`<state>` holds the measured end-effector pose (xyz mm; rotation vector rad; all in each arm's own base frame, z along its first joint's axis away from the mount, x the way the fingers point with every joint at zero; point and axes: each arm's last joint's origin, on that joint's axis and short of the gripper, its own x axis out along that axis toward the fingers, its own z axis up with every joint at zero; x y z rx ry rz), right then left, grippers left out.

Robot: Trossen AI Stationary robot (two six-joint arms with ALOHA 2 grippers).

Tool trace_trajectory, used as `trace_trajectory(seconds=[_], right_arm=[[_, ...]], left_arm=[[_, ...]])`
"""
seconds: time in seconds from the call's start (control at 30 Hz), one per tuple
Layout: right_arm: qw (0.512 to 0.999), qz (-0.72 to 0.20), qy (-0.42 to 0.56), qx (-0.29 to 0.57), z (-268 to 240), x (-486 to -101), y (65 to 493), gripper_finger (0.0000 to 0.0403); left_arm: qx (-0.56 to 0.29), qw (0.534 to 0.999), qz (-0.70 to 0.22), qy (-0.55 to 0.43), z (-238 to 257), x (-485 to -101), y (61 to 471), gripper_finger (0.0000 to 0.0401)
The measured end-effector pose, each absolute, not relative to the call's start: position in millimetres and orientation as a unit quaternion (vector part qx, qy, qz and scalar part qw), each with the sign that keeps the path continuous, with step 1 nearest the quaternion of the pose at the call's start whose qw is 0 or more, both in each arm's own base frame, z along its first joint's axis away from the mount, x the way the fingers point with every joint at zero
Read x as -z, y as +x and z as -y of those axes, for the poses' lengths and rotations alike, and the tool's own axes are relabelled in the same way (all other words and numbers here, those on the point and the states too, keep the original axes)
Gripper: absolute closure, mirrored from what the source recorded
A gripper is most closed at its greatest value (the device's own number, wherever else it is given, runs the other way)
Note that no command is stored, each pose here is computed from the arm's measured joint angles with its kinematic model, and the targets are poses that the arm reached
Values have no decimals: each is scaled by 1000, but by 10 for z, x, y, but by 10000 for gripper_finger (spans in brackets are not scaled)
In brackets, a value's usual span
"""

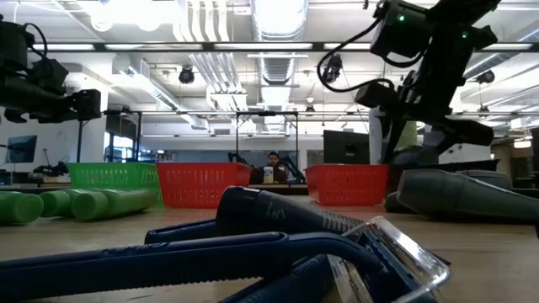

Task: Pick & Place Travel size toiletries
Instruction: Put the gray deodorant into the black basket, then adjust the black basket

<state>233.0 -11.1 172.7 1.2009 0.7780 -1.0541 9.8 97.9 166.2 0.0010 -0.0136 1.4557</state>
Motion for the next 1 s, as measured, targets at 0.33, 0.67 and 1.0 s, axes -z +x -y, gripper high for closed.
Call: trace_trajectory(seconds=[0.33,0.67,1.0], right_arm=[[628,-327,517,481,102,-1804,2343,128],[644,-307,521,469,-43,-1986,2209,71],[751,-510,359,217,-561,-1971,2161,79]], left_arm=[[-665,747,6,0,-979,-1662,98,142],[-665,747,6,0,-979,-1662,98,142],[-665,747,6,0,-979,-1662,98,142]])
